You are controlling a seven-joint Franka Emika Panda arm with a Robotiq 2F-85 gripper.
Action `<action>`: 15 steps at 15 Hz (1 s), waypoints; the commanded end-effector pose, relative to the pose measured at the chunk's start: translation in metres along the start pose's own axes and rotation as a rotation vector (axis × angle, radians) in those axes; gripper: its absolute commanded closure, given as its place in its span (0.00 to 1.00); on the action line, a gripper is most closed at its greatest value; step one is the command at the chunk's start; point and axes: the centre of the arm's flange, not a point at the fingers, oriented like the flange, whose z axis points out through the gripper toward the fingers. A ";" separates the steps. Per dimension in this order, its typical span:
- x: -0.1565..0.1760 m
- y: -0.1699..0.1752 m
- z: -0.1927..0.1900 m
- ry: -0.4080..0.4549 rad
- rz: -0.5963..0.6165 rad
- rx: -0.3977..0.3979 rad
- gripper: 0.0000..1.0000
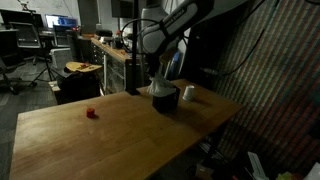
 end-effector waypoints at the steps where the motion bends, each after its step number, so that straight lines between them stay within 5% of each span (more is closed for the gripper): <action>1: 0.002 0.014 -0.010 -0.001 0.028 0.006 0.95; 15: -0.034 0.049 0.012 -0.093 0.166 0.036 0.95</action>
